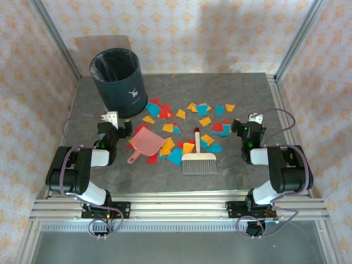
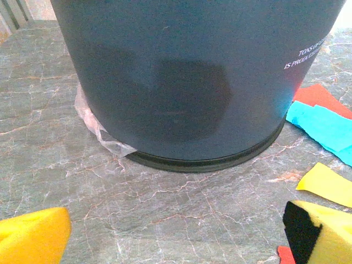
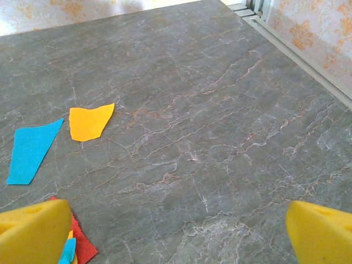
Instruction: Sweep away the paper scraps from the table
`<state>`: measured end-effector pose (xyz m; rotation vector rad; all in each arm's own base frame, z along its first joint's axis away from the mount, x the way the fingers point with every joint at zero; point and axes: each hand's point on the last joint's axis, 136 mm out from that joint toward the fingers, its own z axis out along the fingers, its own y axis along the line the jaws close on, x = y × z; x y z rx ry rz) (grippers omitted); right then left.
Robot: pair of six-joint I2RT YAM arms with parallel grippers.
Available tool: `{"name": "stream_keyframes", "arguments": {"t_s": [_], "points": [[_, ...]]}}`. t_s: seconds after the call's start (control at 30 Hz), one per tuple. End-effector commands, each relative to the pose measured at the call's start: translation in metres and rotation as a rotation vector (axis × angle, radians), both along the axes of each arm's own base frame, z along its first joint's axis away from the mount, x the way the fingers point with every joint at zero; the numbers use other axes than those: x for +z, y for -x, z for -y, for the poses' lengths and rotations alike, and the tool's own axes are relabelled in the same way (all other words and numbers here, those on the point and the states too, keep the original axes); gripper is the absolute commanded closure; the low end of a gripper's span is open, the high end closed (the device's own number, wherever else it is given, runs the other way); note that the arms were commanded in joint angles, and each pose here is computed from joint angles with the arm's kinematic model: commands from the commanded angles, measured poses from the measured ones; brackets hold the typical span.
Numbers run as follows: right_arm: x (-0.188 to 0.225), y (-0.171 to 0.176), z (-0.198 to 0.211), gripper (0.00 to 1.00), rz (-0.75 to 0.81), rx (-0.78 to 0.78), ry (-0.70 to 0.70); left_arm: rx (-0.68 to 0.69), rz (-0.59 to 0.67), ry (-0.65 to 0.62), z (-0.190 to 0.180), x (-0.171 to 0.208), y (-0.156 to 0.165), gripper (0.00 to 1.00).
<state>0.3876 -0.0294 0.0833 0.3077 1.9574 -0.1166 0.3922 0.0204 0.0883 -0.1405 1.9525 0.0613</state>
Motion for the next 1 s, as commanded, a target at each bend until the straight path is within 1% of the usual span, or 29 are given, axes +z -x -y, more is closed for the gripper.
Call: {"name": "stream_keyframes", "arguments": {"t_s": [0.0, 0.97], "points": [[0.0068, -0.0047, 0.0017, 0.01, 0.018, -0.002, 0.006, -0.015, 0.026, -0.02, 0.0019, 0.0066, -0.0036, 0.0], [0.0066, -0.0047, 0.0017, 0.01, 0.017, -0.003, 0.005, 0.013, 0.027, -0.02, -0.0026, 0.0068, -0.0031, 0.0]]}}
